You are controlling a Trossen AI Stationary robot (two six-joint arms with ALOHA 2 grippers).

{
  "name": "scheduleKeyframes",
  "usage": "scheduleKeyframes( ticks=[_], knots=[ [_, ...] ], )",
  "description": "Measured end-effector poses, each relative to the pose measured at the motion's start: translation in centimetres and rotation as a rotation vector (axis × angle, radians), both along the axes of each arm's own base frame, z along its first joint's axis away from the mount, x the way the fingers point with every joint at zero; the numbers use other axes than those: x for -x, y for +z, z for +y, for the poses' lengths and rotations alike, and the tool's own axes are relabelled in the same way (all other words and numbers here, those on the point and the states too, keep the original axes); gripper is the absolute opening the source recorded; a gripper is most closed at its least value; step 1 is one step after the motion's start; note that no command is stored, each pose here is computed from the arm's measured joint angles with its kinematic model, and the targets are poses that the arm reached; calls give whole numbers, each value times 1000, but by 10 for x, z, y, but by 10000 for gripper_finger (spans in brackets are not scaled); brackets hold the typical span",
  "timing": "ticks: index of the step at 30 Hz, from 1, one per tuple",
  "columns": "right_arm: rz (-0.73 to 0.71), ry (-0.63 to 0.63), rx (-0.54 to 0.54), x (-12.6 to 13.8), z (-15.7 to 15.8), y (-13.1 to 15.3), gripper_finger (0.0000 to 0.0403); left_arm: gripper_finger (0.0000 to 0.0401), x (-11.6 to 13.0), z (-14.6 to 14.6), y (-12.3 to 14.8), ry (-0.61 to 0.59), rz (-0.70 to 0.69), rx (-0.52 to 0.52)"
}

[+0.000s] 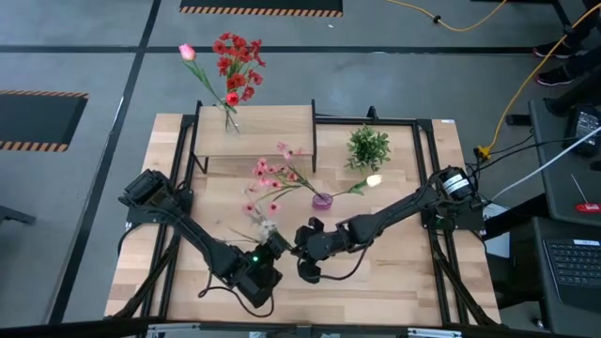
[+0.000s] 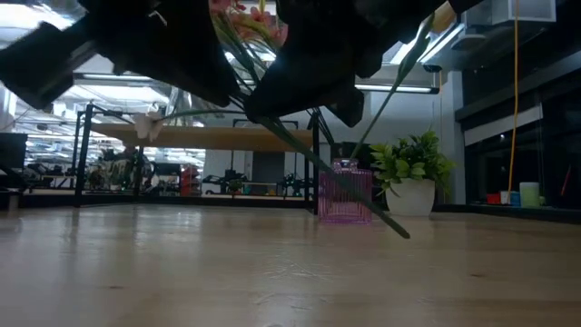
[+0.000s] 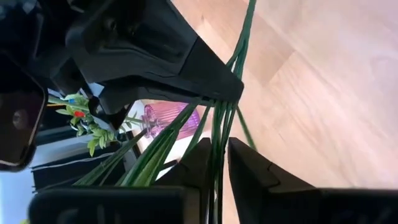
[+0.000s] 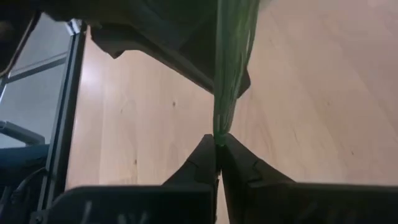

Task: Pick and place flowers into a vace then onto a shelf
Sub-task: Put the white flowers into the violet vase

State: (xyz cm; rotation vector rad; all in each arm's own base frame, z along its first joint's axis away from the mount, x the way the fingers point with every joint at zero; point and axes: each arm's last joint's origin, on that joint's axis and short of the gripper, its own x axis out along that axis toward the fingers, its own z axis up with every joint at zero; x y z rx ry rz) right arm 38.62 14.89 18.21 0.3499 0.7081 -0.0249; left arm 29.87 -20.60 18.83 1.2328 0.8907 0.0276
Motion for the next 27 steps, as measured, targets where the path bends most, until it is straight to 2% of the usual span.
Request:
scheduleKeyframes(
  ticks=[8,16,22,27],
  knots=[
    [-9,5,5,-2,-3,1,3,79,12,-15,0,-3,-41,47],
    [-7,-1,20,-5,-12,1,3,92,27,-31,4,-18,-87,72],
    [-8,22,38,-2,-13,8,3,82,40,-37,9,16,-104,185],
    [6,31,46,7,-11,21,3,54,55,-39,15,85,-106,288]
  ],
)
